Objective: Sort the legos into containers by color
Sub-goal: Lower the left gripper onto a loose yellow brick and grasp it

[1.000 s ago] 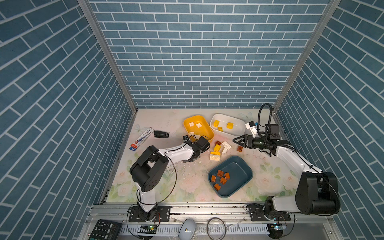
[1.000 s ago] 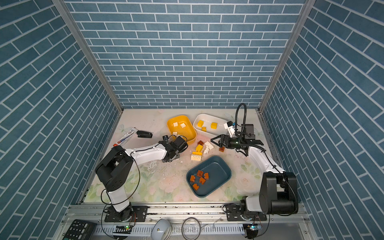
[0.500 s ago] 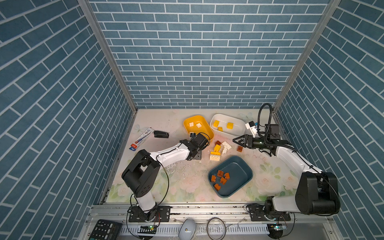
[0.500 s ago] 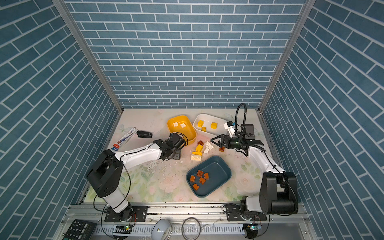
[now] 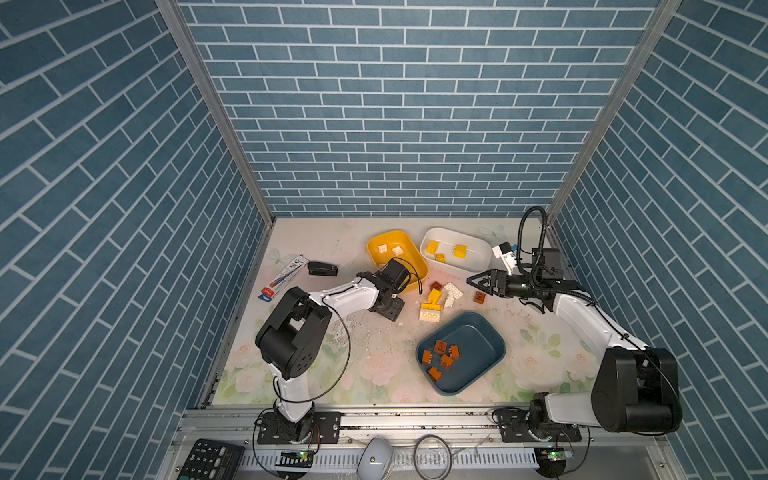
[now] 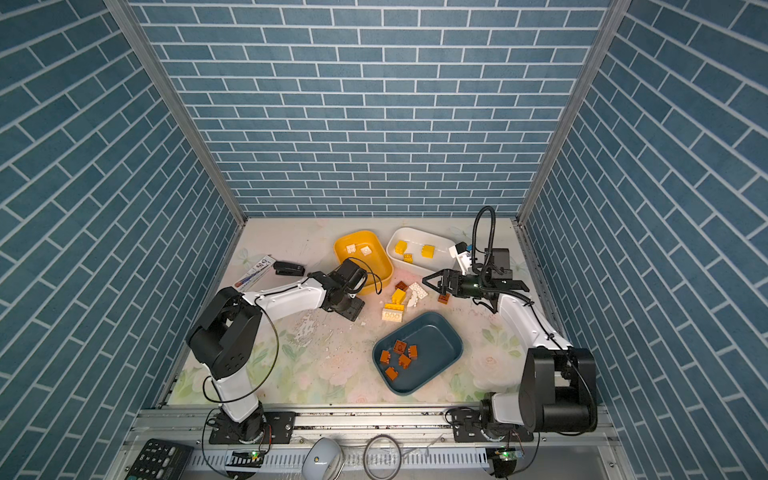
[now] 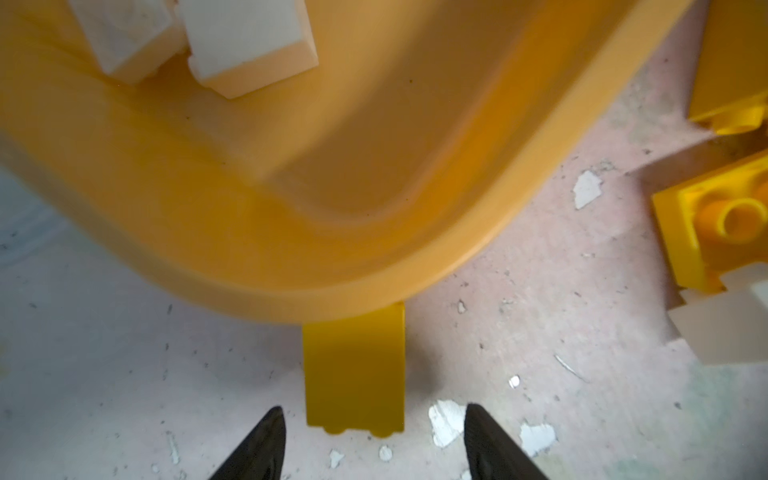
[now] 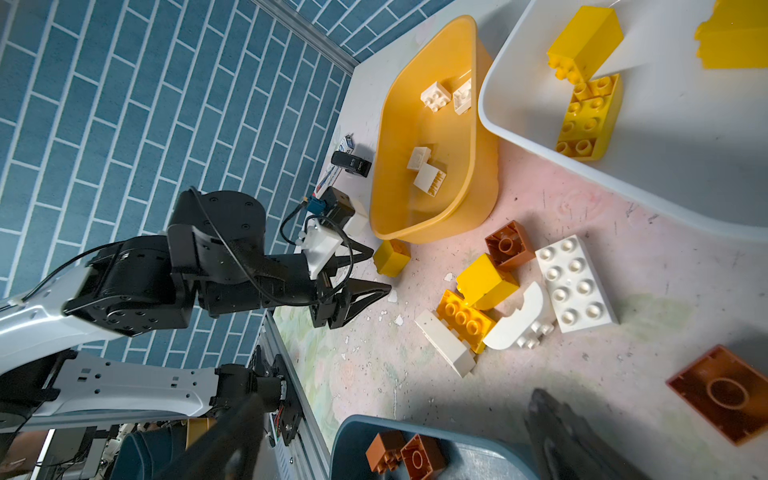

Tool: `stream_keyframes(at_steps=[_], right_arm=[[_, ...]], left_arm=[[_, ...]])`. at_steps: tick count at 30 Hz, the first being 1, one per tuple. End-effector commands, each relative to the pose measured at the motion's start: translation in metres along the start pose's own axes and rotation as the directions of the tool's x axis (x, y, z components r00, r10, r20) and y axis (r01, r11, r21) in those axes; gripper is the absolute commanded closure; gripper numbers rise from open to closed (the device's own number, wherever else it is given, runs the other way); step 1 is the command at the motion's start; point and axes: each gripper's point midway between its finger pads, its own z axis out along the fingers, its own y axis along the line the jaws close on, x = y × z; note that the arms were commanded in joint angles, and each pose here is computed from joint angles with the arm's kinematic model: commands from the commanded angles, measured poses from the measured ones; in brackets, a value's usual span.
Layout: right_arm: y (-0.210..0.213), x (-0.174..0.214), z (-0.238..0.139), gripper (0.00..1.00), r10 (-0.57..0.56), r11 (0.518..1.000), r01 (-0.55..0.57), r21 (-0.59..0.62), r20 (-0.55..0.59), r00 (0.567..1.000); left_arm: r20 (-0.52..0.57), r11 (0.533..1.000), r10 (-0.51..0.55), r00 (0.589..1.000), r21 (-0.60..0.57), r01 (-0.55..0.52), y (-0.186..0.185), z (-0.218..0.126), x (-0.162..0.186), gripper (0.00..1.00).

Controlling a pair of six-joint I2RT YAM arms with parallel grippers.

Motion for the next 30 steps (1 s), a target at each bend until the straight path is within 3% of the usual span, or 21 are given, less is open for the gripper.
stream_keyframes(at_steps=[1,11,19,30], right_arm=[[0.007,0.003,-0.005,0.02,-0.036,0.999,0.036,-0.011,0.002,0.999],[0.006,0.004,-0.006,0.02,-0.033,0.999,0.033,-0.006,0.002,0.999],[0.006,0.002,-0.006,0.01,-0.031,0.999,0.031,-0.011,-0.001,1.0],[0.005,0.003,-0.005,0.02,-0.04,0.999,0.04,-0.018,0.0,0.999]], left_arm=[[0.023,0.999,0.013,1.0,0.036,-0.014,-0.002,0.005,-0.013,0.32],[0.016,0.999,-0.039,0.999,0.029,0.038,-0.001,0.021,-0.018,0.46],[0.023,0.999,-0.046,0.999,0.012,0.045,0.003,0.018,-0.013,0.71],[-0.021,0.991,-0.056,0.998,0.117,0.058,-0.022,-0.028,0.021,0.72]])
